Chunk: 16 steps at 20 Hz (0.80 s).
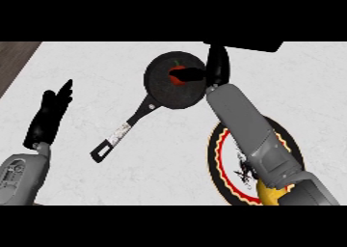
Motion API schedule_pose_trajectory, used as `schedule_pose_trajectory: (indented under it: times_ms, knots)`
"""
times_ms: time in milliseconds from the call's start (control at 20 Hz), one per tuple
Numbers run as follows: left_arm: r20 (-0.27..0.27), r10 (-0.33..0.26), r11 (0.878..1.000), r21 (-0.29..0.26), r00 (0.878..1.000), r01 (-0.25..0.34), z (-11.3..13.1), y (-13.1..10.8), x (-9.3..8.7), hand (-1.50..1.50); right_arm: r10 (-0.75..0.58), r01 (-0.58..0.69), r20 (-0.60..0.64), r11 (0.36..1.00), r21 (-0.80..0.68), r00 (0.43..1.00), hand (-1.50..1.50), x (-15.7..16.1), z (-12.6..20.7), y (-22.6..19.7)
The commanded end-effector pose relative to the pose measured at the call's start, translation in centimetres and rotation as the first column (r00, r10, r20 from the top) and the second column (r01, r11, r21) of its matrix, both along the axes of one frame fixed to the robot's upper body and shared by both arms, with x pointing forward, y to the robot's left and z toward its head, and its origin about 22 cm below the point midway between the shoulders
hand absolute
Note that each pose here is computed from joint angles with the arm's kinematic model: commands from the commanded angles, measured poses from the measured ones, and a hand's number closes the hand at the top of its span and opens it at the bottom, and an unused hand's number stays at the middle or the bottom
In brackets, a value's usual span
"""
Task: Pick the bell pepper from the plate and place it in the pan
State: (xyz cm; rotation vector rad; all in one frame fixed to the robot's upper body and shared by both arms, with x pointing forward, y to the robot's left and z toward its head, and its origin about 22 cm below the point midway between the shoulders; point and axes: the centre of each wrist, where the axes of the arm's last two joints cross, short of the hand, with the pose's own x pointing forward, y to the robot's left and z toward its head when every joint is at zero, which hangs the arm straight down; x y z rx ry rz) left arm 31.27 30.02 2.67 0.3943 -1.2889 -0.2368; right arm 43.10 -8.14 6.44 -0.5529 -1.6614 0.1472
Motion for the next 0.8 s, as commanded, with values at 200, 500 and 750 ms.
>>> schedule_pose_trajectory:
  times_ms: [200, 500, 750]
  knots:
    - [-0.037, 0.088, 0.996, -0.011, 0.995, -0.088, -1.6, 3.0, -2.1, 0.0, -0.111, 0.109, 0.009, 0.99, 0.088, 0.994, -1.5, 0.4, -0.5, -0.8]
    - [-0.038, 0.14, 0.99, 0.001, 0.989, -0.14, -2.6, 3.5, -4.2, 0.0, -0.077, 0.074, 0.023, 0.99, 0.119, 0.997, -1.5, 0.2, -2.4, -6.3]
    - [-0.042, 0.176, 0.984, 0.006, 0.983, -0.176, -1.2, 5.6, -4.4, 0.0, -0.016, 0.014, 0.022, 0.993, 0.114, 1.0, -1.5, -0.4, -1.9, -11.9]
